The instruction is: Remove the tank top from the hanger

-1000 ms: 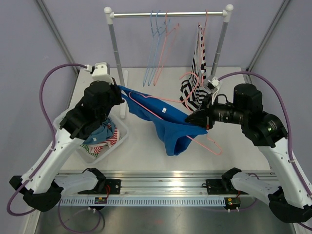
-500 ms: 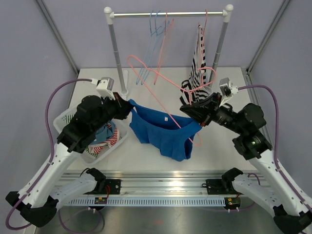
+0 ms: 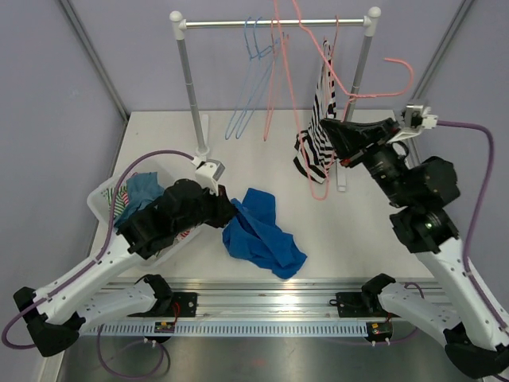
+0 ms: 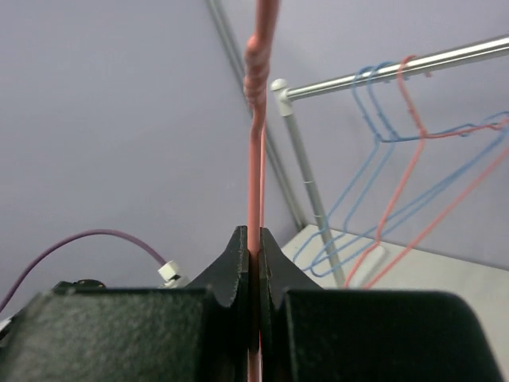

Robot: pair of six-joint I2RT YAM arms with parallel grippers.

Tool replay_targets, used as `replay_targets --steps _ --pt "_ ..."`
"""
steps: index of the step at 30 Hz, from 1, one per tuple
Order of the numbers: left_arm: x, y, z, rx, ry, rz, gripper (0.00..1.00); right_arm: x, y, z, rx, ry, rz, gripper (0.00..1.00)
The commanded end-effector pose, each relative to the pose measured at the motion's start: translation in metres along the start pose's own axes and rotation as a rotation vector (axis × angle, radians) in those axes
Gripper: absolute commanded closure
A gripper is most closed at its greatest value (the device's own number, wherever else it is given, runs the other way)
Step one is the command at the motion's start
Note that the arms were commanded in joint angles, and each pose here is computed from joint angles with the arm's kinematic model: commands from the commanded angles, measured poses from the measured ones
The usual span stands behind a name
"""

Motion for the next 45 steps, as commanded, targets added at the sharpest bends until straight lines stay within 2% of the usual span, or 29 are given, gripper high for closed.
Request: replay_targets --steps 1,2,3,5,9,10,11,13,14,18,19,20,22,24,25,27,28,29,30,31,33,45 --pt "-0.028 0.009 0.017 0.013 -0.096 0.065 0.72 -0.039 -0.032 -0.010 -0.104 0.219 -0.281 1.00" --pt "-0.037 0.008 0.023 0.016 -0.120 0.066 0.56 -0.042 -0.037 0.000 -0.116 0.219 -0.339 1.00" --pt "-0.041 0.014 0.020 0.024 -0.101 0.095 0.50 -0.046 -0.047 -0.018 -0.122 0.318 -0.392 1.00" --pt "-0.052 0.020 0.021 0.037 -0.096 0.142 0.31 -0.044 -0.060 -0.028 -0.148 0.405 -0.464 1.00" --pt "-0.071 0.033 0.026 0.063 -0.120 0.223 0.20 -0.037 -0.077 -0.034 -0.191 0.480 -0.558 1.00" --pt "-0.076 0.036 0.029 0.064 -0.139 0.243 0.12 -0.033 -0.078 -0.026 -0.210 0.475 -0.566 1.00" --pt "-0.084 0.039 0.029 0.066 -0.154 0.251 0.01 -0.029 -0.086 -0.041 -0.221 0.543 -0.585 1.00" --pt "-0.092 0.046 0.030 0.085 -0.185 0.275 0.01 -0.019 -0.089 -0.036 -0.241 0.564 -0.600 1.00" --pt "-0.094 0.048 0.030 0.091 -0.198 0.280 0.01 -0.012 -0.094 -0.050 -0.245 0.615 -0.604 1.00" --pt "-0.099 0.062 0.025 0.089 -0.249 0.319 0.01 0.013 -0.107 -0.055 -0.279 0.632 -0.633 1.00" --pt "-0.099 0.066 0.025 0.087 -0.261 0.339 0.01 0.021 -0.108 -0.042 -0.298 0.598 -0.647 1.00" --pt "-0.097 0.068 0.024 0.083 -0.267 0.346 0.01 0.031 -0.117 -0.055 -0.312 0.635 -0.663 1.00" --pt "-0.092 0.074 0.020 0.082 -0.266 0.371 0.01 0.048 -0.120 -0.040 -0.347 0.601 -0.680 1.00" --pt "-0.089 0.076 0.017 0.080 -0.262 0.377 0.01 0.065 -0.134 -0.056 -0.380 0.649 -0.697 1.00" --pt "-0.087 0.077 0.015 0.083 -0.252 0.381 0.01 0.074 -0.135 -0.039 -0.408 0.603 -0.716 1.00" --pt "-0.086 0.078 0.013 0.085 -0.246 0.386 0.01 0.089 -0.149 -0.056 -0.440 0.642 -0.737 1.00" --pt "-0.086 0.079 0.013 0.086 -0.247 0.386 0.01 0.097 -0.148 -0.039 -0.462 0.596 -0.748 1.00" --pt "-0.086 0.080 0.011 0.089 -0.247 0.386 0.01 0.103 -0.159 -0.059 -0.481 0.652 -0.759 1.00" --pt "-0.086 0.080 0.011 0.089 -0.248 0.388 0.01 0.106 -0.164 -0.059 -0.497 0.653 -0.778 1.00" --pt "-0.085 0.080 0.011 0.089 -0.250 0.386 0.01 0.113 -0.162 -0.048 -0.509 0.618 -0.779 1.00" --pt "-0.086 0.080 0.011 0.091 -0.250 0.380 0.01 0.122 -0.173 -0.065 -0.528 0.648 -0.781 1.00" --pt "-0.078 0.077 0.007 0.107 -0.218 0.358 0.01 0.176 -0.197 -0.075 -0.594 0.520 -0.676 1.00"
Point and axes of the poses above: each gripper's point midway between its finger pads, its own x axis out along the fingers, its own y axis along the line the jaws close on, z = x × y, the point moved 3 cm from there along -x, back along the fingers, and after that the axes turned 6 degrees about -x, right-handed, at the moved point
